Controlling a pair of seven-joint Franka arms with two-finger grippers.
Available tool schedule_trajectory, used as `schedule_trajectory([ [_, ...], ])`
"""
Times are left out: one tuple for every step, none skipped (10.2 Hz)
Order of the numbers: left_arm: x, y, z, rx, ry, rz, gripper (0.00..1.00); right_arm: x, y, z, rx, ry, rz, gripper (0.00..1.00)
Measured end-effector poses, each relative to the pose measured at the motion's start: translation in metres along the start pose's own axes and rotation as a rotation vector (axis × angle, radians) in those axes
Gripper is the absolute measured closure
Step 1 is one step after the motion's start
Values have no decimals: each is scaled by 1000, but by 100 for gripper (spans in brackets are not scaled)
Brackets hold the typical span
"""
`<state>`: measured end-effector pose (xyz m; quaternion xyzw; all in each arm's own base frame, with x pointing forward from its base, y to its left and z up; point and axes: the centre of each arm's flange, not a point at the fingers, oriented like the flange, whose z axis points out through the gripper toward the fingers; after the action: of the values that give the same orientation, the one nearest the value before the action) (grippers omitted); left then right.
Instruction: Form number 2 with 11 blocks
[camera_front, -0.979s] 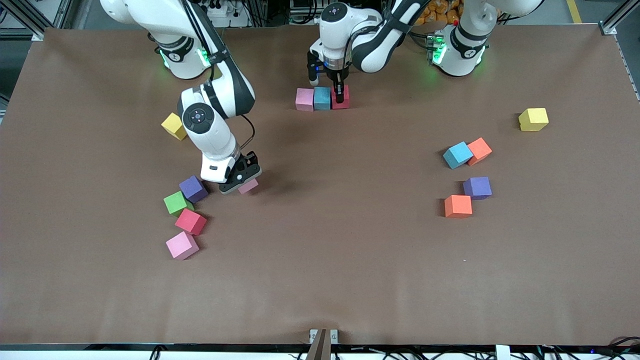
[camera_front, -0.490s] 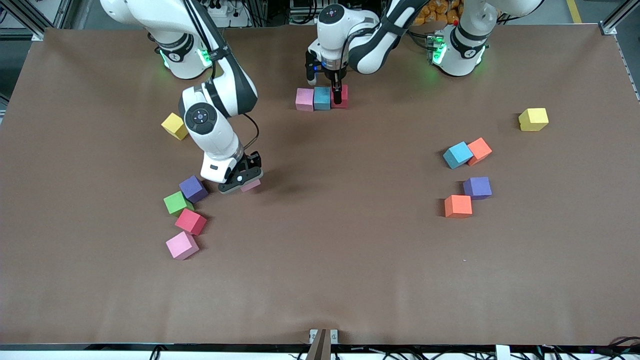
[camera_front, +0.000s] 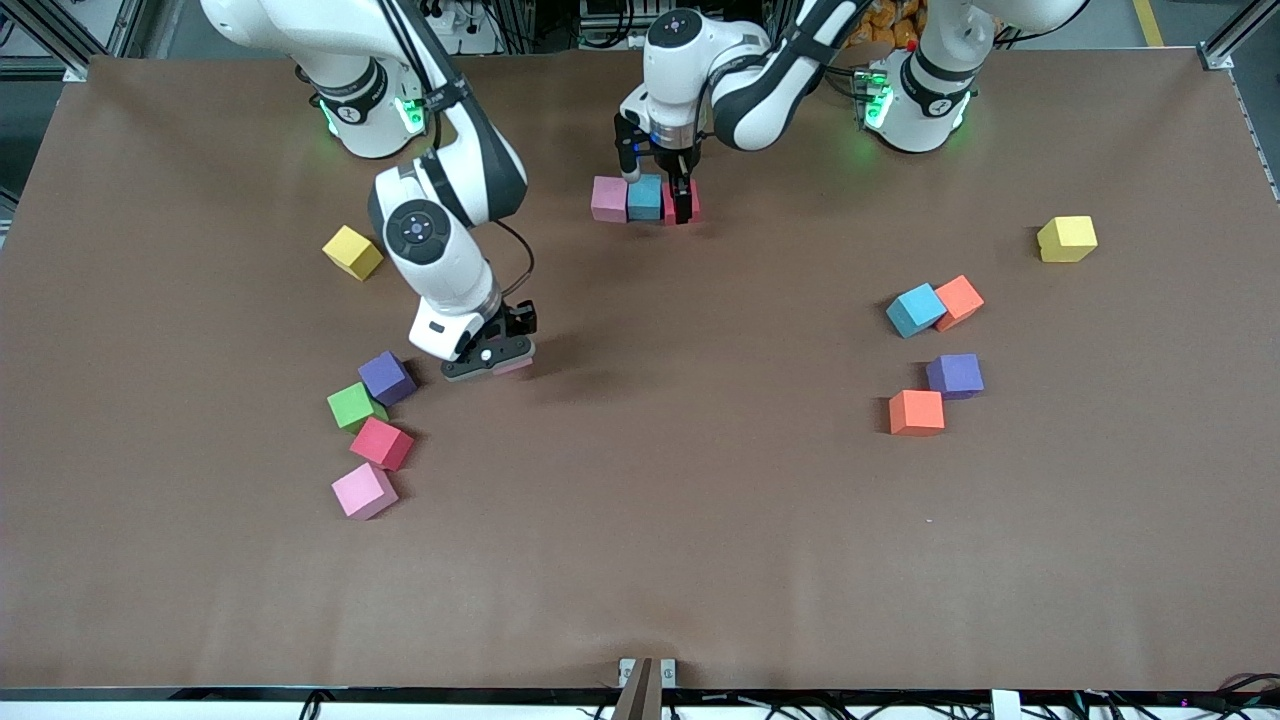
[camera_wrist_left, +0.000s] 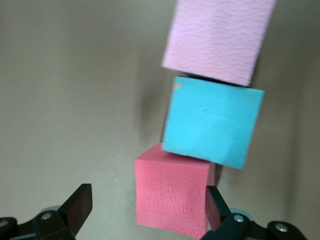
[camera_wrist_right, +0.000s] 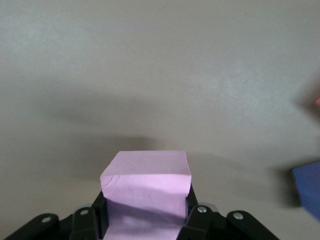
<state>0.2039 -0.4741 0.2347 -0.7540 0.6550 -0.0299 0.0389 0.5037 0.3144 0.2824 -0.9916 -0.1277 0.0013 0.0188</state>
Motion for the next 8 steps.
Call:
schedule_trajectory([
  [0, -5, -8, 14, 10, -7, 0, -3, -15, -1, 2, 1, 48, 41],
  [0, -7, -19, 32, 10, -8, 0, -8, -32, -2, 4, 2, 92, 41],
  [-1, -6, -30, 49, 3, -4, 0, -13, -47, -3, 6, 4, 124, 41],
  [-2, -5, -40, 64, -6, -6, 0, -15, -57, -4, 8, 7, 151, 41],
  [-4, -6, -49, 69, -19, -24, 0, -17, -64, -5, 10, 9, 177, 41],
  [-8, -9, -60, 65, -38, -57, 0, -19, -70, -6, 11, 9, 198, 41],
  [-14, -16, -72, 61, -63, -104, 0, -22, -75, -5, 11, 8, 213, 41],
  [-24, -31, -85, 53, -96, -170, 0, -23, -78, -5, 10, 7, 225, 41],
])
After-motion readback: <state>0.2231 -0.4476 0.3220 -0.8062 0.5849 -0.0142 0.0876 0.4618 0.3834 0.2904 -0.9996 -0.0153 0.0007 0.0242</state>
